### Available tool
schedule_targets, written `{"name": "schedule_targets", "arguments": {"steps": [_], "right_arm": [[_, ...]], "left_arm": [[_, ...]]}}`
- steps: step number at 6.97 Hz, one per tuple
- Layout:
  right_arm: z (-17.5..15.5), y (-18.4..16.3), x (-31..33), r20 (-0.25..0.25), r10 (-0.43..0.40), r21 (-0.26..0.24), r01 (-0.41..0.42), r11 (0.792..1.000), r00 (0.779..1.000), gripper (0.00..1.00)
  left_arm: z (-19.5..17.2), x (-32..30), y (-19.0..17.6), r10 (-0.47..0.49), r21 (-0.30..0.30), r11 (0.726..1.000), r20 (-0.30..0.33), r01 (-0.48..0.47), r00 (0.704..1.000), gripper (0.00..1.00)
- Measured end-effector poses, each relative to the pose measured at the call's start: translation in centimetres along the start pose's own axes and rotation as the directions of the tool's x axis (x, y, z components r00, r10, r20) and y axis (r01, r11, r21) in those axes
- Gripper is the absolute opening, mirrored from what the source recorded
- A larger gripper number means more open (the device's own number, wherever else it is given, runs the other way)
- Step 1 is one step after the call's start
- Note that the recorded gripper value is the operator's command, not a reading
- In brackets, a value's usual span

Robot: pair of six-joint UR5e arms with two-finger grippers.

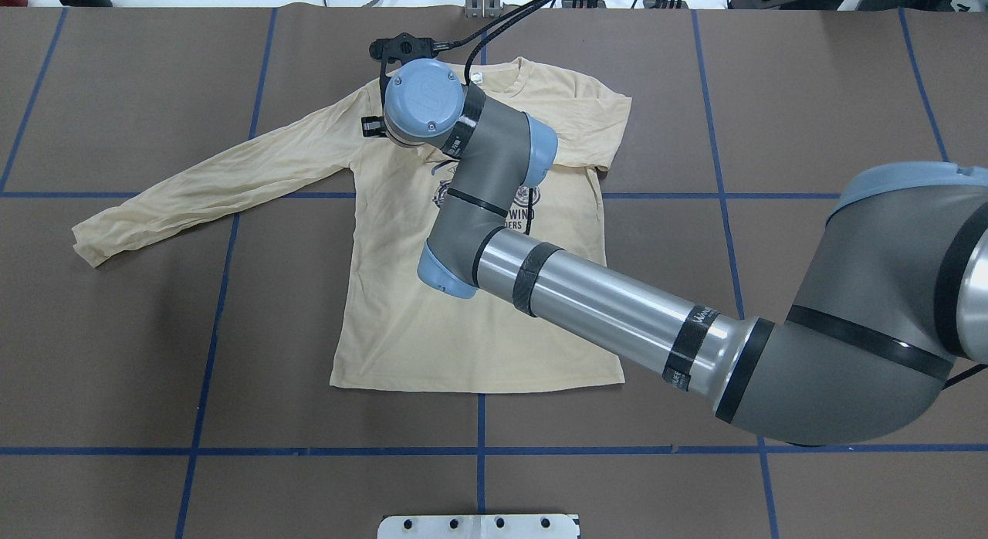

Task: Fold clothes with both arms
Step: 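Drag the held sleeve with the right gripper across the chest past the collar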

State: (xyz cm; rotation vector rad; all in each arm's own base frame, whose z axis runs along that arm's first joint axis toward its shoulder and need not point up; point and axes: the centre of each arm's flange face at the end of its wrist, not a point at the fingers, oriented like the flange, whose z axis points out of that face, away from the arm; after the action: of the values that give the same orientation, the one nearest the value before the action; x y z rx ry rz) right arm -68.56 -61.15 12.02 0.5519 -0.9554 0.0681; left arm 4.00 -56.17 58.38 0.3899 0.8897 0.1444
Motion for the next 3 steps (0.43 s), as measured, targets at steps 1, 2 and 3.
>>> {"name": "schedule_targets", "arguments": {"steps": [1,2,3], "right_arm": [[-0.2,-0.2,-0.39,-0.003,-0.001,0.014,0.001,1.0,1.0,0.0],[-0.35,-0.54,-0.84,-0.013,-0.001,0.038,0.001,0.999,1.0,0.0],[-0.38,-0.8,-1.16,-0.03,-0.001,0.07,0.003,0.998,1.0,0.0]], "left_arm": [[0.01,0.0,-0.02,0.0,0.0,1.0,0.0,0.0,1.0,1.0],[0.0,0.01,-0.05,0.001,0.0,1.0,0.0,-0.001,1.0,1.0],[0.0,0.02,-0.06,0.001,0.0,1.0,0.0,-0.001,1.0,1.0]]}}
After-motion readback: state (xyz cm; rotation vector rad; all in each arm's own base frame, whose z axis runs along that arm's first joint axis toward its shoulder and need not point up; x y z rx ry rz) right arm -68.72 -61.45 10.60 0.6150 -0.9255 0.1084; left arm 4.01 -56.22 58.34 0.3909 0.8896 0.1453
